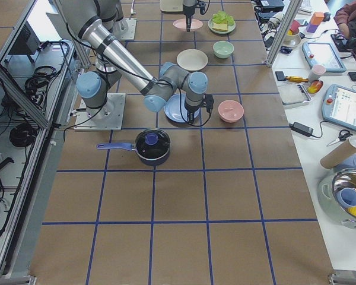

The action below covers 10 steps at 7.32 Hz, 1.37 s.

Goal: Stack three plates with pink and blue
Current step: 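Carry the pink plate onto the cream plate while the right grasps the blue plate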

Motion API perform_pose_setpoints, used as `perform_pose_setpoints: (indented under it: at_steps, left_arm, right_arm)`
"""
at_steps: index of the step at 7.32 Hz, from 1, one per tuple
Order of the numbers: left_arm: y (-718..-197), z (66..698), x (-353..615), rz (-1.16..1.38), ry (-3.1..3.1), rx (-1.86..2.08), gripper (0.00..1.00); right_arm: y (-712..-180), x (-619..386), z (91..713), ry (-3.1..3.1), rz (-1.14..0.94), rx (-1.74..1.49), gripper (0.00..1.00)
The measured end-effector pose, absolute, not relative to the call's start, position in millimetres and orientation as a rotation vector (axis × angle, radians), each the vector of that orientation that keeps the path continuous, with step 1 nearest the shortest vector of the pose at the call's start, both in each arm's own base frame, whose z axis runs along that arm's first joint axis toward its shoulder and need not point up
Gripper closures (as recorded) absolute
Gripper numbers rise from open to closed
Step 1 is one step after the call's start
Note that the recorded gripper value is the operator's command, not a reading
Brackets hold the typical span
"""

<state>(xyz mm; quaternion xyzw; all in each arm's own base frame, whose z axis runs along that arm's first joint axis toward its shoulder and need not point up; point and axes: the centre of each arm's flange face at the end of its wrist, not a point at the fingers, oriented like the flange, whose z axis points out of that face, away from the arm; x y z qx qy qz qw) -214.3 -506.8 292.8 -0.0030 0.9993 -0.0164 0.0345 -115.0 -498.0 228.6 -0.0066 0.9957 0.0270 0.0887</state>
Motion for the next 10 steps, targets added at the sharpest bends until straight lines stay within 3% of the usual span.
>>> perform_pose_setpoints:
  at_steps: [4, 7, 10]
  left_arm:
    - [-535, 307, -335, -0.144, 3.090, -0.073, 1.00]
    - [-522, 277, -414, -0.104, 3.078, 0.019, 1.00]
    - [-504, 255, -453, -0.073, 3.066, 0.058, 1.00]
  right_arm:
    - [-497, -115, 207, 2.962, 0.096, -0.101, 0.43]
    - [-493, -114, 198, 2.954, 0.122, -0.110, 0.50]
    - [-493, -114, 189, 2.945, 0.148, -0.107, 0.67]
